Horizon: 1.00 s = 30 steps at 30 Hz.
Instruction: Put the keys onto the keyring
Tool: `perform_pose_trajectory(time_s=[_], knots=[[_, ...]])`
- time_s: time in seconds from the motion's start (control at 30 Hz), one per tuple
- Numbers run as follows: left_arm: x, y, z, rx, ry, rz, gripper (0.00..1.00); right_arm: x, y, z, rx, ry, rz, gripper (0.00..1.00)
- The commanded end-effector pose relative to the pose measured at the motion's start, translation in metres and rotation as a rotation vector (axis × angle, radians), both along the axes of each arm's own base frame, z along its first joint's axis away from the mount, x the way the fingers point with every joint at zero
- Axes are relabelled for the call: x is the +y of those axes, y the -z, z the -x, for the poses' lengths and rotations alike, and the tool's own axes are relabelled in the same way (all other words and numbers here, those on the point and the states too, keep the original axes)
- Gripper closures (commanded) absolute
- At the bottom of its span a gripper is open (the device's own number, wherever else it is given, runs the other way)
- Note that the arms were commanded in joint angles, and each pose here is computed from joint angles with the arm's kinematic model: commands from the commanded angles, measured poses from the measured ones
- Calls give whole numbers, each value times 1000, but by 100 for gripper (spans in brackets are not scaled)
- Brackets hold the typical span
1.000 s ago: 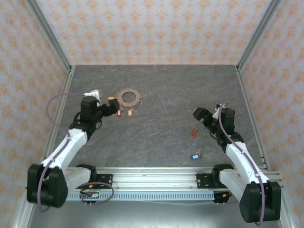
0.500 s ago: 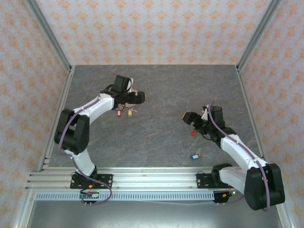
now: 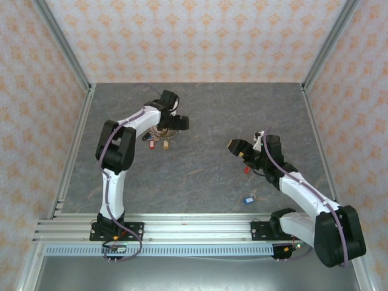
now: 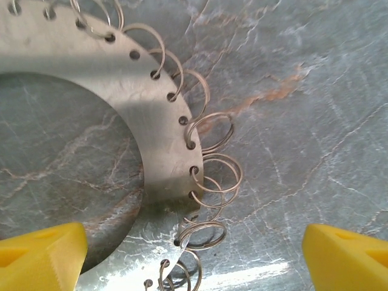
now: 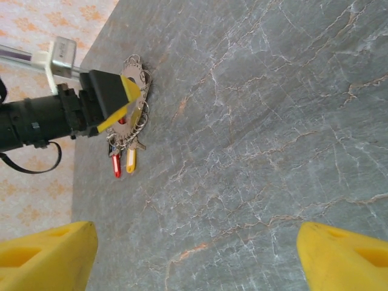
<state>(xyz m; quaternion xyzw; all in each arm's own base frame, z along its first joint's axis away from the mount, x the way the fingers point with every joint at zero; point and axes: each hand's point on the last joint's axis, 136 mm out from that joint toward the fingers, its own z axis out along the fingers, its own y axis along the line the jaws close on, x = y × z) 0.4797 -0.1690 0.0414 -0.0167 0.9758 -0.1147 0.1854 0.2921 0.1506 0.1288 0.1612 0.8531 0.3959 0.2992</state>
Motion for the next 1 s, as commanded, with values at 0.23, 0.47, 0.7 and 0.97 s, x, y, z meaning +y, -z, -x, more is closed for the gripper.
perform_pose_trajectory(time_s=[0.23, 0.47, 0.7, 0.97], knots=[[-5, 6, 20, 73, -12, 51, 13, -5, -6, -3, -33, 45, 2, 13], [-15, 12, 54, 96, 4, 104, 15, -7, -3, -2, -14, 39, 33, 13], [-44, 7, 93, 95, 44, 174, 15, -3, 7, -2, 35, 25, 29, 14], [-88, 8, 141, 96, 95, 183, 17, 1, 16, 0, 82, 9, 40, 18]])
